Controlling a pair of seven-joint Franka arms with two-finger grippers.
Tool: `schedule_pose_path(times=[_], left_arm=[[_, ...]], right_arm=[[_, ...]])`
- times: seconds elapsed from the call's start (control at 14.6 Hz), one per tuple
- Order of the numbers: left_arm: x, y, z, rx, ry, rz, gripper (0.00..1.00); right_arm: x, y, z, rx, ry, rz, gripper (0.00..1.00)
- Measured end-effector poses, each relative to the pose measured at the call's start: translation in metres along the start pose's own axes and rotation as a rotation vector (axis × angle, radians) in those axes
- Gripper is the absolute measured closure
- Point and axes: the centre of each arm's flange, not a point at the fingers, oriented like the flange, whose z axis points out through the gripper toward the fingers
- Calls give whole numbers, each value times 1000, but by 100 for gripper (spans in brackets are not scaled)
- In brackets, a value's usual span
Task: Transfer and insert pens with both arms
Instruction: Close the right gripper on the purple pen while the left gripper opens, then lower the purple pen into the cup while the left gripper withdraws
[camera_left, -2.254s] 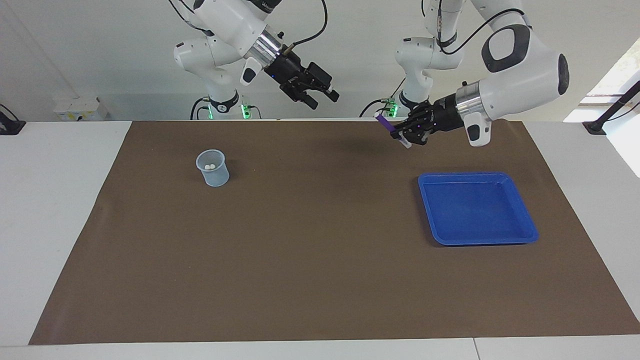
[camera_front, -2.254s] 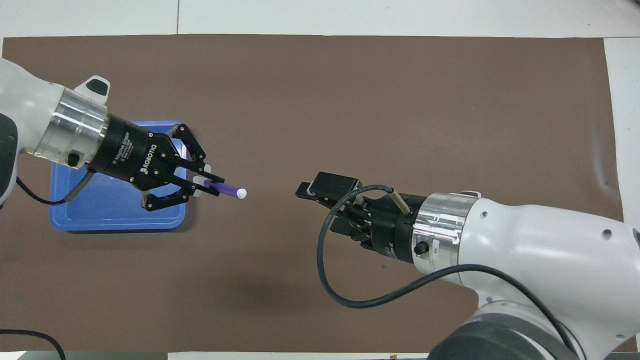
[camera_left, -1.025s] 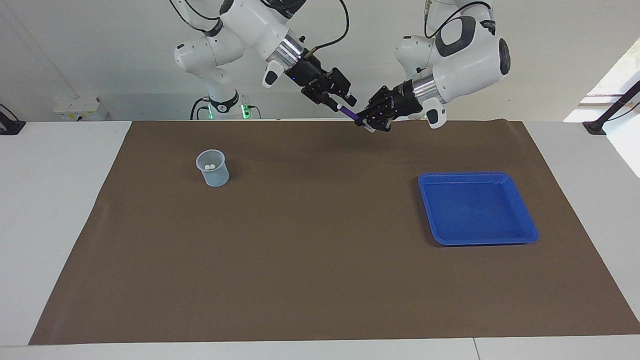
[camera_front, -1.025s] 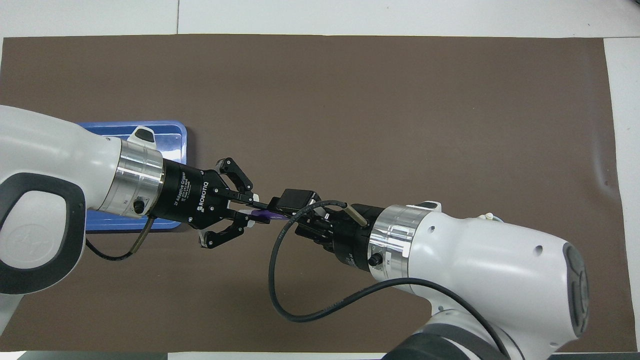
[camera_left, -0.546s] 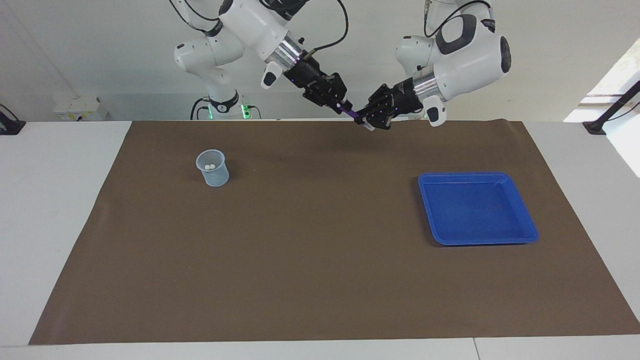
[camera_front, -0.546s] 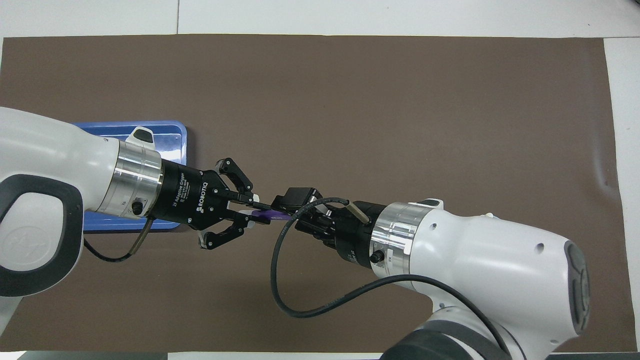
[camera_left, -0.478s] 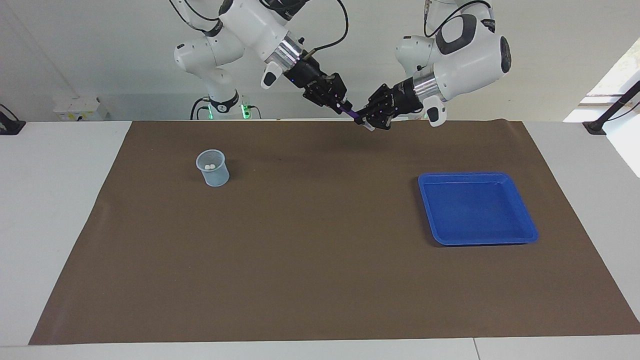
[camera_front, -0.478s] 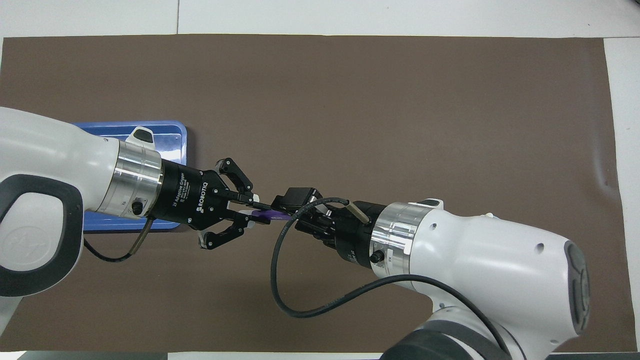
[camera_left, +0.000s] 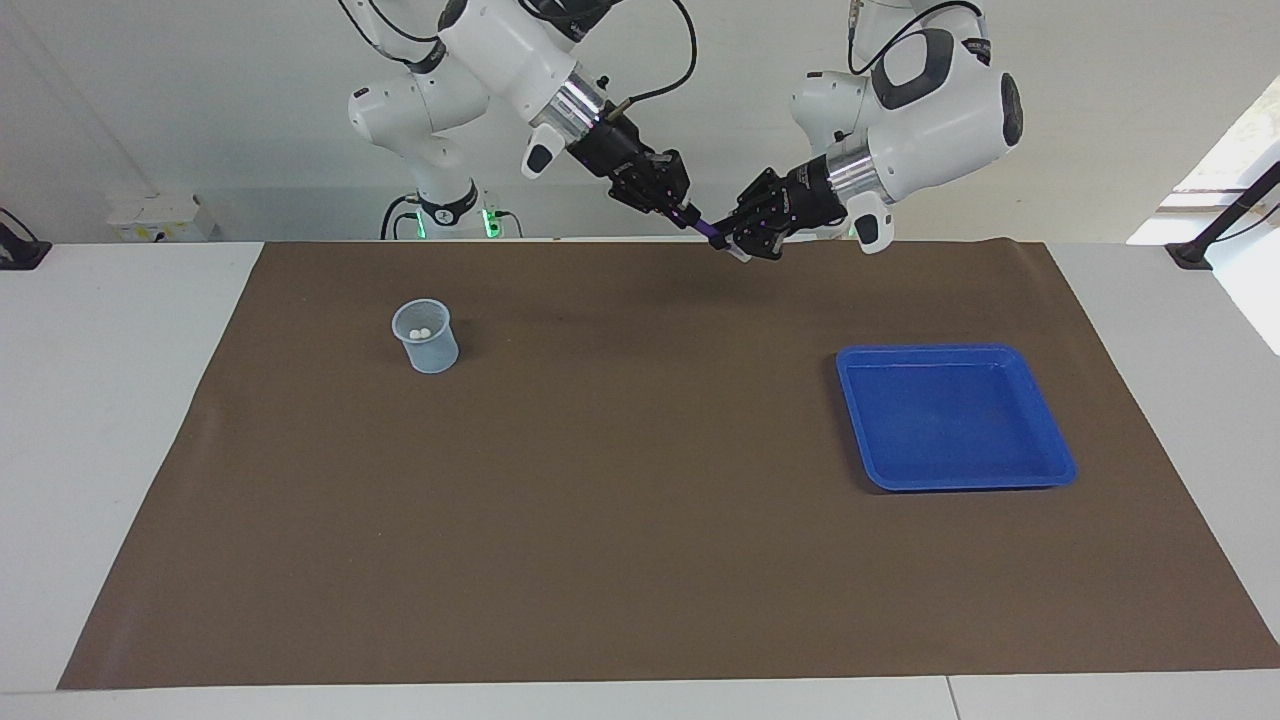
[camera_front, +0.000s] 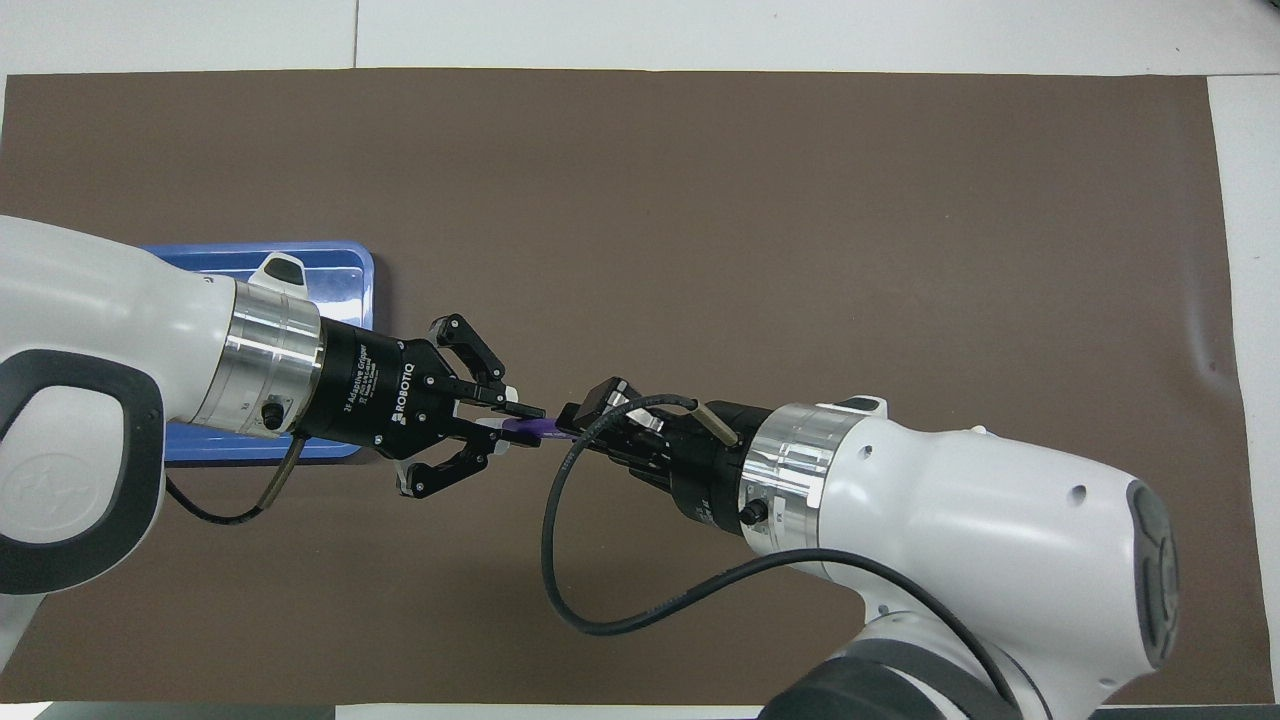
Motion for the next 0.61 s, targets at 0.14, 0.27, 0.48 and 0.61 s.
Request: schedule_pose_path(times=[0.14, 0.27, 0.48, 0.61], left_arm=[[-3, -2, -3, -8, -3, 5, 59], [-4, -3, -8, -17, -5, 14, 35], [0, -2, -16, -30, 47, 144, 3], [0, -1, -20, -35, 93, 221, 0]], right_arm=[[2, 0, -1, 1, 3, -2, 82], [8, 3, -3, -22, -6, -38, 82], [37, 6, -35, -190, -54, -230, 82], [71, 16, -79, -301, -93, -363, 82]])
